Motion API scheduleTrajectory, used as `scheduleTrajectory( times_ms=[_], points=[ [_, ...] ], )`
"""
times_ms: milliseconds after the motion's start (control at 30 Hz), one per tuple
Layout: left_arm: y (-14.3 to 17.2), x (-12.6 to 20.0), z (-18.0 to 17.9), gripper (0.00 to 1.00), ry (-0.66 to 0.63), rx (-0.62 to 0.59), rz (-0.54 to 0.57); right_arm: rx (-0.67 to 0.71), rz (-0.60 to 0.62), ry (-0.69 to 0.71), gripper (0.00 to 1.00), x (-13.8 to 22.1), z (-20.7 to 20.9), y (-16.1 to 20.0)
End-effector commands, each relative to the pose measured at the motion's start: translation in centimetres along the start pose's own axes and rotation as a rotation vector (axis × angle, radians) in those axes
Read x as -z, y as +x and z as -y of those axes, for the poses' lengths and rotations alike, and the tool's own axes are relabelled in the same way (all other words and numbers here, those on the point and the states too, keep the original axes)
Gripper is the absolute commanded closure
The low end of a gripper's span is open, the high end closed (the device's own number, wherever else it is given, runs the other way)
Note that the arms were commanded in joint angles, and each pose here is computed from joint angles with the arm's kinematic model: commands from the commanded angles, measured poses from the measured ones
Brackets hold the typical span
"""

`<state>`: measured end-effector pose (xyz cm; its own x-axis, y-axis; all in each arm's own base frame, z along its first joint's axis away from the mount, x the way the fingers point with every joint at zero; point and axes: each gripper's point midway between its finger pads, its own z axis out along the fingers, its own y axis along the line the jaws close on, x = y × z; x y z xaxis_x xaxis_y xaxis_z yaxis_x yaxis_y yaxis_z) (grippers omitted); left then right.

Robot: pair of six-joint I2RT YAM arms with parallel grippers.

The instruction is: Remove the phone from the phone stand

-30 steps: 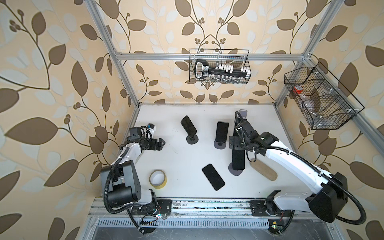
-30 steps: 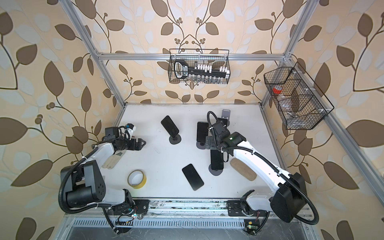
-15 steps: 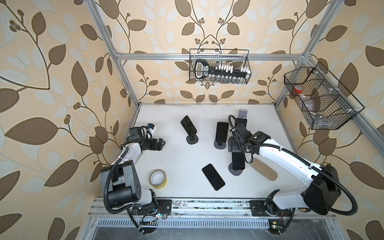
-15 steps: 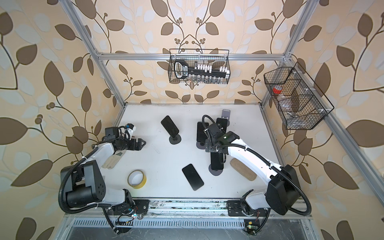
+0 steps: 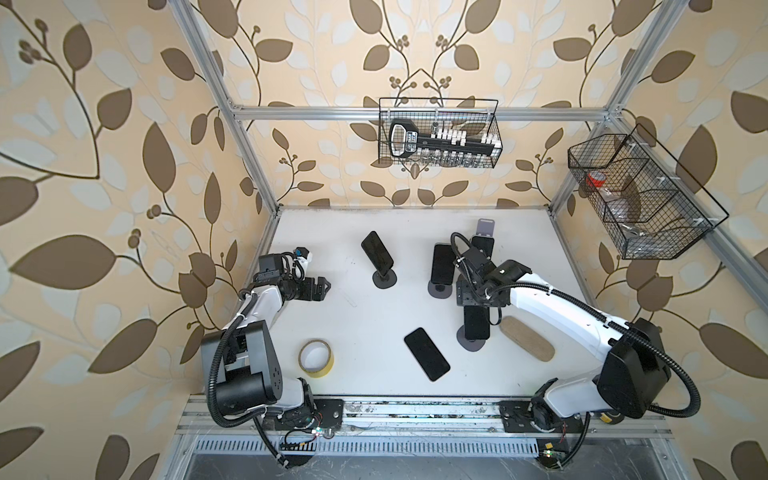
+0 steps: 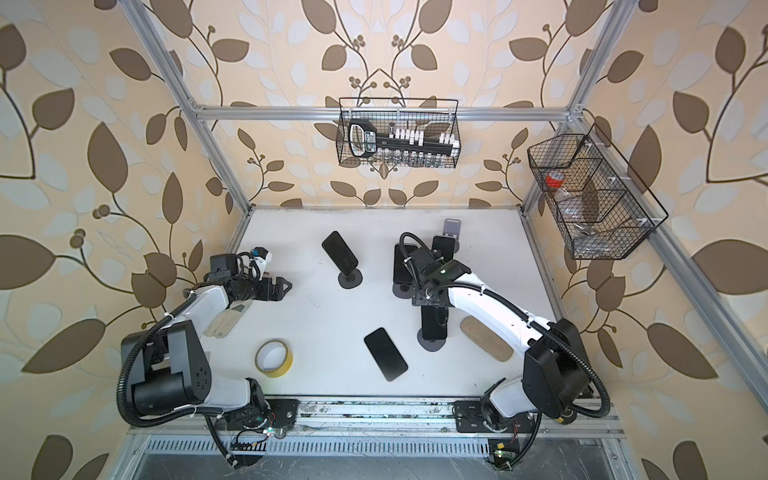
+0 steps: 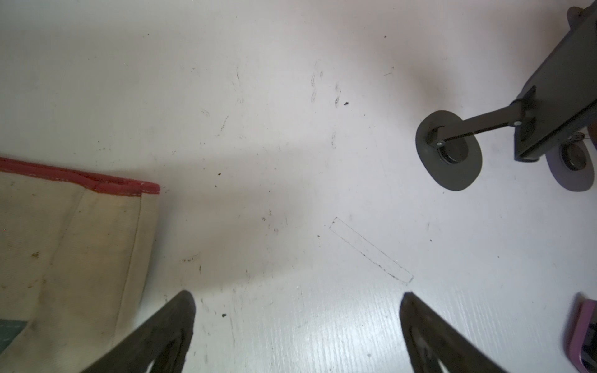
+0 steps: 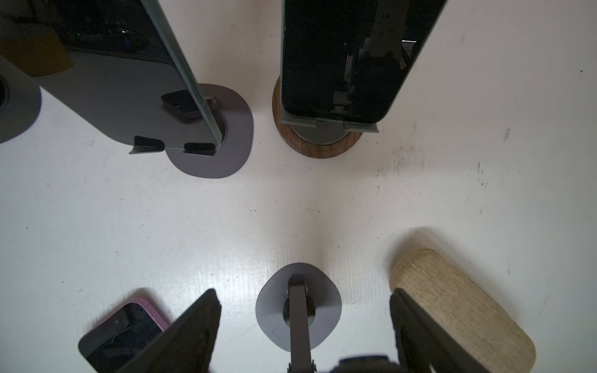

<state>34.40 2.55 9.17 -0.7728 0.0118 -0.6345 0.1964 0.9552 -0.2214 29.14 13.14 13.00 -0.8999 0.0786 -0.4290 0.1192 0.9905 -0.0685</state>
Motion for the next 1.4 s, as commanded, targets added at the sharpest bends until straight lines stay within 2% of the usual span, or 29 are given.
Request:
scheduleTrajectory(
  times_ms=[0, 400, 667, 1100, 1367],
  points=[
    [-0.9, 0.6, 0.5, 0.01, 0.017, -0.025, 0.022, -0.005, -0.008, 0.016, 0.18, 0.1, -0.1, 0.0],
    [-0.9, 0.6, 0.5, 0.01, 0.021, -0.027, 0.023, 0.009, -0.033, 0.111, 0.2, -0.6, 0.5, 0.8],
    [-0.9, 0.6, 0.5, 0.01, 0.021, -0.027, 0.024, 0.022, -0.039, 0.11, 0.3, -0.5, 0.2, 0.8],
    [-1.0, 0.6, 0.6, 0.01, 0.023, -0.029, 0.025, 0.014, 0.029, 0.069, 0.33, 1.3, 0.3, -0.2],
    [-1.0, 0.6, 0.5, 0.01, 0.022, -0.028, 0.024, -0.038, 0.138, 0.029, 0.33, 4.0, 1.1, -2.3]
  ],
)
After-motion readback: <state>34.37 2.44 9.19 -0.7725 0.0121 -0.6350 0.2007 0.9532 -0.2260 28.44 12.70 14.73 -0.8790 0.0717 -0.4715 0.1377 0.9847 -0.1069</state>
